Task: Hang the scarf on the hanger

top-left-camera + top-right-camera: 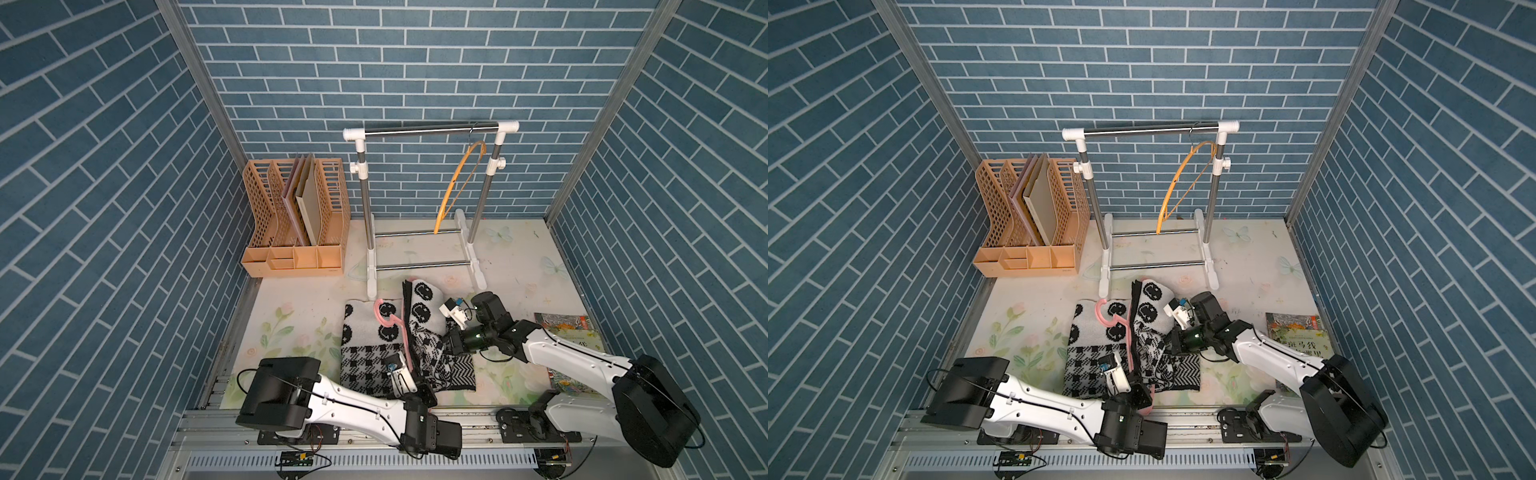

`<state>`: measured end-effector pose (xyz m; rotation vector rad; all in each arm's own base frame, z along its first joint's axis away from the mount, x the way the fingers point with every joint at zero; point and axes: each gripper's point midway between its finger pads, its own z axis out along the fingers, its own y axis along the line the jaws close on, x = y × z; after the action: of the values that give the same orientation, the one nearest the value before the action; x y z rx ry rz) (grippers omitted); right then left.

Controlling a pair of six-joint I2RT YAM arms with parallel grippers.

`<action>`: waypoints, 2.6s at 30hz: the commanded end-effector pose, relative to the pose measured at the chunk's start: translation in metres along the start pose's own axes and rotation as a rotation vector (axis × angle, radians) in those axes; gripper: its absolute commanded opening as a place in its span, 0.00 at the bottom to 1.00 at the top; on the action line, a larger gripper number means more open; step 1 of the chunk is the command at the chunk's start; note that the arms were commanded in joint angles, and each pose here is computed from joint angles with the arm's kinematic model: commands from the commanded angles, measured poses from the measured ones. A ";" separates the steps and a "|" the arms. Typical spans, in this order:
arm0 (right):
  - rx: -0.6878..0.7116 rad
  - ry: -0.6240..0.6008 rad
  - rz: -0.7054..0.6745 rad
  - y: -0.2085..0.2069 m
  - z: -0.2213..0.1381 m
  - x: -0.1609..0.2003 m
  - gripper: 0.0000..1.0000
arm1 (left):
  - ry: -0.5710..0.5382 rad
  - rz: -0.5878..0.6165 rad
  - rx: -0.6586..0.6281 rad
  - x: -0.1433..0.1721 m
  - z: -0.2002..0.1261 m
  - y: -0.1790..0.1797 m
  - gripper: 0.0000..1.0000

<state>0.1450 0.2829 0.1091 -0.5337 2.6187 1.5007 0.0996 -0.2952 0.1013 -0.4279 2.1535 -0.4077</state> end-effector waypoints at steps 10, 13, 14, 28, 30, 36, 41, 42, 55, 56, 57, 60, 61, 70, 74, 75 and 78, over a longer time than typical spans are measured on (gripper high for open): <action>0.035 0.236 -0.161 0.025 0.024 0.030 0.06 | 0.050 -0.053 0.038 0.027 -0.031 0.005 0.00; 0.133 0.228 -0.203 0.015 0.014 0.028 0.24 | 0.047 -0.046 0.035 0.026 -0.031 0.006 0.00; 0.147 0.210 -0.211 0.015 0.011 0.023 0.28 | 0.048 -0.046 0.033 0.026 -0.031 0.006 0.00; 0.062 0.105 -0.227 0.037 -0.033 -0.012 0.37 | 0.052 -0.038 0.022 0.025 -0.031 0.010 0.00; 0.009 0.125 -0.220 0.042 -0.032 -0.002 0.33 | 0.049 -0.037 0.022 0.025 -0.031 0.010 0.00; -0.124 0.080 -0.290 0.073 -0.049 0.012 0.24 | 0.046 -0.037 0.018 0.024 -0.030 0.010 0.00; -0.241 0.091 -0.329 0.094 -0.051 0.019 0.33 | 0.042 -0.043 0.018 0.023 -0.031 0.011 0.00; -0.235 0.073 -0.344 0.096 -0.053 0.015 0.32 | 0.042 -0.044 0.017 0.023 -0.030 0.011 0.00; -0.080 -0.172 0.018 0.009 -0.034 -0.092 0.05 | 0.036 -0.040 0.018 0.019 -0.032 0.009 0.00; -0.088 -0.182 0.017 0.007 -0.031 -0.096 0.05 | 0.035 -0.036 0.021 0.019 -0.033 0.008 0.00; -0.095 -0.178 0.030 0.003 -0.027 -0.098 0.04 | 0.033 -0.031 0.023 0.019 -0.033 0.007 0.00; -0.122 -0.176 0.049 -0.002 -0.019 -0.104 0.04 | 0.027 -0.007 0.028 0.020 -0.033 0.005 0.00; -0.126 -0.173 0.059 -0.006 -0.015 -0.104 0.04 | 0.029 -0.001 0.028 0.021 -0.033 0.004 0.00; -0.100 -0.039 0.166 -0.048 0.030 -0.072 0.01 | 0.021 0.142 0.034 0.033 -0.028 -0.011 0.00; -0.058 0.049 0.123 -0.052 0.047 -0.050 0.01 | 0.007 0.258 0.023 0.038 -0.025 -0.019 0.00; -0.049 0.067 0.104 -0.052 0.049 -0.047 0.01 | 0.005 0.287 0.021 0.039 -0.024 -0.020 0.00; -0.050 0.086 0.058 -0.045 0.049 -0.045 0.04 | 0.004 0.365 0.024 0.044 -0.023 -0.030 0.00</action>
<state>0.2116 0.3186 0.0670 -0.4442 2.6452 1.6376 0.0981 -0.3261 0.1042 -0.2637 2.1296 -0.2712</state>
